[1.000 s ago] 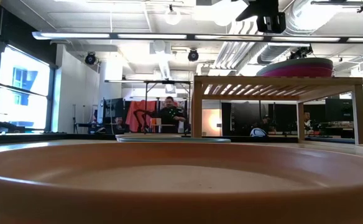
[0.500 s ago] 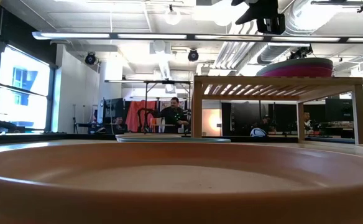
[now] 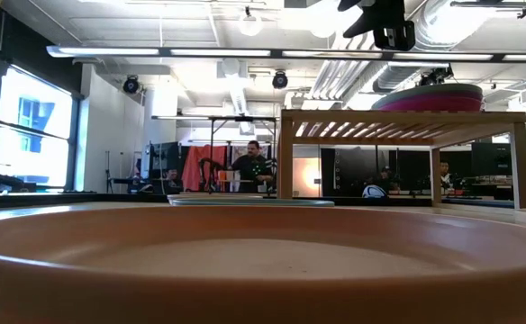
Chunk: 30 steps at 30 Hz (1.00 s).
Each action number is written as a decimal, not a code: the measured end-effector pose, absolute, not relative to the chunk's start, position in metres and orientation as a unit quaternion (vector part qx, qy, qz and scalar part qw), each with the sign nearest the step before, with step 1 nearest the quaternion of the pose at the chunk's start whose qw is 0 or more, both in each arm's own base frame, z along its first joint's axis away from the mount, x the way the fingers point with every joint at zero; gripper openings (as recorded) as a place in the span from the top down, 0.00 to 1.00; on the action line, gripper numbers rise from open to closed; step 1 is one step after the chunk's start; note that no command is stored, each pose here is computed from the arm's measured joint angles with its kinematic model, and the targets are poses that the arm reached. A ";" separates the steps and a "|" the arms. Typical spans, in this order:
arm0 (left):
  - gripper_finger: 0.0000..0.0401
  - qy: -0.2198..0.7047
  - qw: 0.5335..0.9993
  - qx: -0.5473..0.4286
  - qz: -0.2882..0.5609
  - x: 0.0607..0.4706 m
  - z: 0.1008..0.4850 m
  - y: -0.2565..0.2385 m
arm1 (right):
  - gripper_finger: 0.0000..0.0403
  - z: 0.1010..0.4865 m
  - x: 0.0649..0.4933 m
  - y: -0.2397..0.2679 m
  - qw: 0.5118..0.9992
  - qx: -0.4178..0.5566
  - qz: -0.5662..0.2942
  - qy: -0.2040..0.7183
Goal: Place and stack plates onto a shelf
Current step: Stack the light brown plate on the green plate on the shelf
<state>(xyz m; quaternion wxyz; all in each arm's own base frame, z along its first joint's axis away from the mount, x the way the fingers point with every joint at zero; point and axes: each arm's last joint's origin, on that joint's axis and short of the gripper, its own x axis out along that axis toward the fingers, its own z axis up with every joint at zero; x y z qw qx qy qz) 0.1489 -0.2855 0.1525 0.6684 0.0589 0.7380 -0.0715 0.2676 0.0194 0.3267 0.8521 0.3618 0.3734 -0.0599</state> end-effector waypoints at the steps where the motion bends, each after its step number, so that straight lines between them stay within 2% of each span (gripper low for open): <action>1: 0.70 0.738 0.668 0.062 -0.073 0.149 0.151 -0.286 | 0.68 0.327 0.268 0.019 0.852 0.362 -0.060 0.373; 10: 0.73 0.739 0.667 0.064 -0.073 0.152 0.147 -0.286 | 0.68 0.327 0.268 0.019 0.852 0.361 -0.060 0.374; 20: 0.97 0.734 0.670 0.064 -0.091 0.159 0.149 -0.285 | 0.68 0.326 0.267 0.019 0.852 0.361 -0.060 0.375; 25: 0.98 0.743 0.662 0.064 -0.079 0.162 0.150 -0.279 | 0.68 0.326 0.267 0.019 0.851 0.362 -0.061 0.375; 30: 0.99 0.762 0.632 0.112 -0.082 0.164 0.158 -0.270 | 0.68 0.326 0.267 0.019 0.851 0.362 -0.061 0.375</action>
